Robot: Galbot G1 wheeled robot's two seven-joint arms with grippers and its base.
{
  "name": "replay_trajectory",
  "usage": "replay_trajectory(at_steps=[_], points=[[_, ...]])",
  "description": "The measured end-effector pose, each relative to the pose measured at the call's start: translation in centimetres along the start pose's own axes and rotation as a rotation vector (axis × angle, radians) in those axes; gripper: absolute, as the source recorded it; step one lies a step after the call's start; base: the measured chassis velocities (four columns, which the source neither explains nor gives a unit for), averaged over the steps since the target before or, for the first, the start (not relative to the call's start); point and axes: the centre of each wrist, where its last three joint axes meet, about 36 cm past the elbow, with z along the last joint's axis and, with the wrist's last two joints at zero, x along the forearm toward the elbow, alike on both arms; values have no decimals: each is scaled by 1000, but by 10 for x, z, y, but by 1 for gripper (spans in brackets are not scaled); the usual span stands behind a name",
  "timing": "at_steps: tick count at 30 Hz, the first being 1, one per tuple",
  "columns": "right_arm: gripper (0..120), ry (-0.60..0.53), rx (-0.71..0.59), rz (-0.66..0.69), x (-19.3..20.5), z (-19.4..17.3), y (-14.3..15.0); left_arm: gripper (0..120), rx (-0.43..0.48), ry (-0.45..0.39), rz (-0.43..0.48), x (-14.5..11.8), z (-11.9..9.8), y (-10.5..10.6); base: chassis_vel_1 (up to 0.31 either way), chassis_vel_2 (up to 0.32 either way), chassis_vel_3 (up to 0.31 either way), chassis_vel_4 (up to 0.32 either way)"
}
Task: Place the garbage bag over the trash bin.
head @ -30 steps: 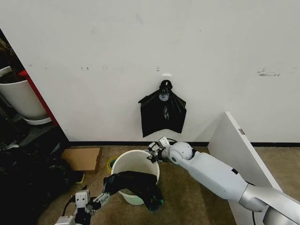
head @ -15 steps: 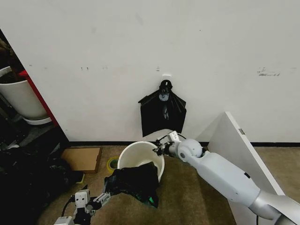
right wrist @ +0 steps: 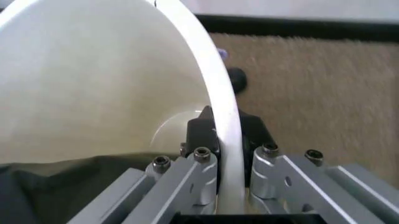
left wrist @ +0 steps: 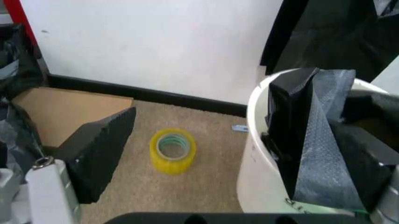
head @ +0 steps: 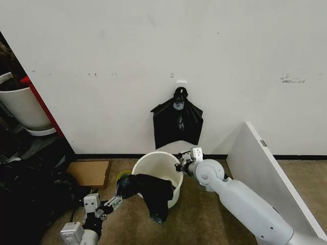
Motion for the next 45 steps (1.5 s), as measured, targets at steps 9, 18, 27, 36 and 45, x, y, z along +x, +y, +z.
replay_trajectory(at_steps=[9,18,27,36,45], points=[[3,46,-128,83,21,15,18,100,12,10,15,-12,-4,4,0,0,0,0],[3,6,-232,114,32,37,26,100,-1,27,21,-26,-2,15,0,0,0,0],[3,-103,-346,151,33,45,27,100,-23,25,26,-39,0,21,0,0,0,0],[3,-87,-452,202,27,51,37,100,-23,-9,30,-60,-8,24,0,0,0,0],[3,-144,-524,205,23,69,44,100,-35,-25,35,-76,-17,31,0,0,0,0]])
